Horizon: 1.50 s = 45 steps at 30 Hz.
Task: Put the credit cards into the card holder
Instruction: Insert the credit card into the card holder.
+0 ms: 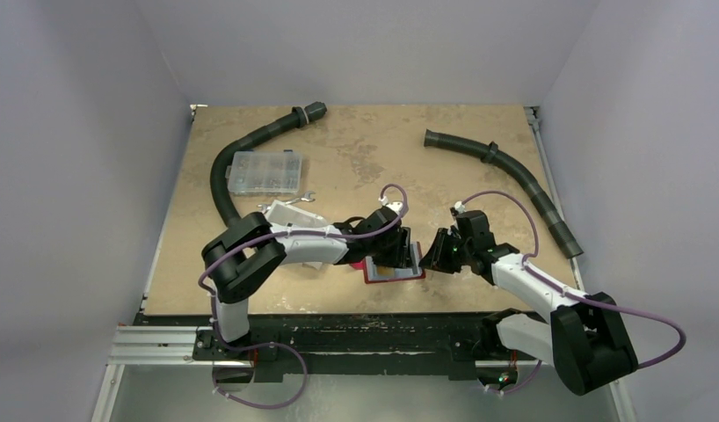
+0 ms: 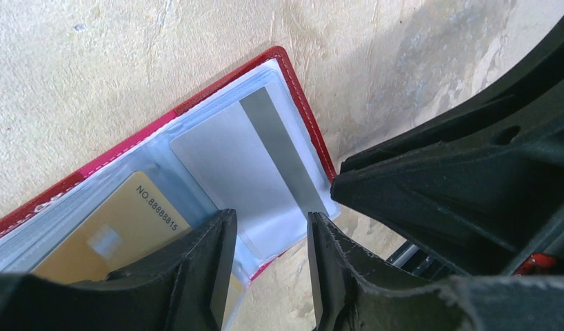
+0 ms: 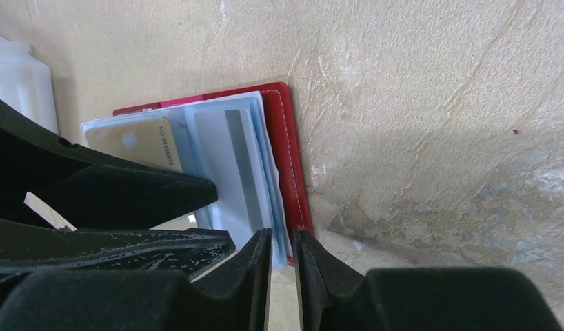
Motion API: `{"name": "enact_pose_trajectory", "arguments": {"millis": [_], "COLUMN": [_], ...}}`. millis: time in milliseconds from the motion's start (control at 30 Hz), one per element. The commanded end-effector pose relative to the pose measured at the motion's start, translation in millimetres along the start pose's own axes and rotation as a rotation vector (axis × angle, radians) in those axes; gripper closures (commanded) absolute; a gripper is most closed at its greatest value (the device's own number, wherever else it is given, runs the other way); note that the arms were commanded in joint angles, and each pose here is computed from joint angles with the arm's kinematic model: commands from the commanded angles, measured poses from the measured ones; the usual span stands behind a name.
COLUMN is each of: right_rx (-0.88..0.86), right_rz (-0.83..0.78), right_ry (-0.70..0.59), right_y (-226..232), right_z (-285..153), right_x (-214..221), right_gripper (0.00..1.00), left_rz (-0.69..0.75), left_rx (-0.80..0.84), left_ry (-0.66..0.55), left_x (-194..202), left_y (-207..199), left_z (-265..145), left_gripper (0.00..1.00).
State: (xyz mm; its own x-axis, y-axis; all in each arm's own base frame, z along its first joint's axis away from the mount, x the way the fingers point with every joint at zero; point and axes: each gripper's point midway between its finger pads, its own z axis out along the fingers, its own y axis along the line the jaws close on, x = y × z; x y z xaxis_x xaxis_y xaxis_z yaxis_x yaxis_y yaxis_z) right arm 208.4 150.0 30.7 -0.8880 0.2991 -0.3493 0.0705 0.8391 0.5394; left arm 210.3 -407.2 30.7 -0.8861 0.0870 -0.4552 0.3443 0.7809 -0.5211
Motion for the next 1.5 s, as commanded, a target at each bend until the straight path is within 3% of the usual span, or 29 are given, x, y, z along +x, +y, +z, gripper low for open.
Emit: {"name": "enact_pose_trajectory", "arguments": {"millis": [0,233,700,900,1467], "right_rx": [-0.044,-0.054,-0.074,-0.005,-0.093], "right_rz": [-0.034,-0.044,-0.063,-0.039,-0.055], "right_ry": [-0.021,-0.029,-0.034,-0.043,-0.018], "right_y": [12,15,18,6,20], "right_z": [-2,-5,-11,-10,-7], "right_x": [-9,-11,-8,-10,-5], "right_gripper": [0.74,0.74,0.67,0.66,0.7], "left_rz": [-0.011,-0.012,-0.051,-0.051,-0.053], "left_rx": [-0.089,0.122,0.057,0.053,0.06], "left_ry": [0.066,-0.004,0.011,0.009,-0.001], "left_x": [18,4,15,16,14], "left_y": [18,-20,6,9,7], "left_z": [11,6,3,2,0], "left_gripper": [0.54,0.56,0.58,0.59,0.59]}}
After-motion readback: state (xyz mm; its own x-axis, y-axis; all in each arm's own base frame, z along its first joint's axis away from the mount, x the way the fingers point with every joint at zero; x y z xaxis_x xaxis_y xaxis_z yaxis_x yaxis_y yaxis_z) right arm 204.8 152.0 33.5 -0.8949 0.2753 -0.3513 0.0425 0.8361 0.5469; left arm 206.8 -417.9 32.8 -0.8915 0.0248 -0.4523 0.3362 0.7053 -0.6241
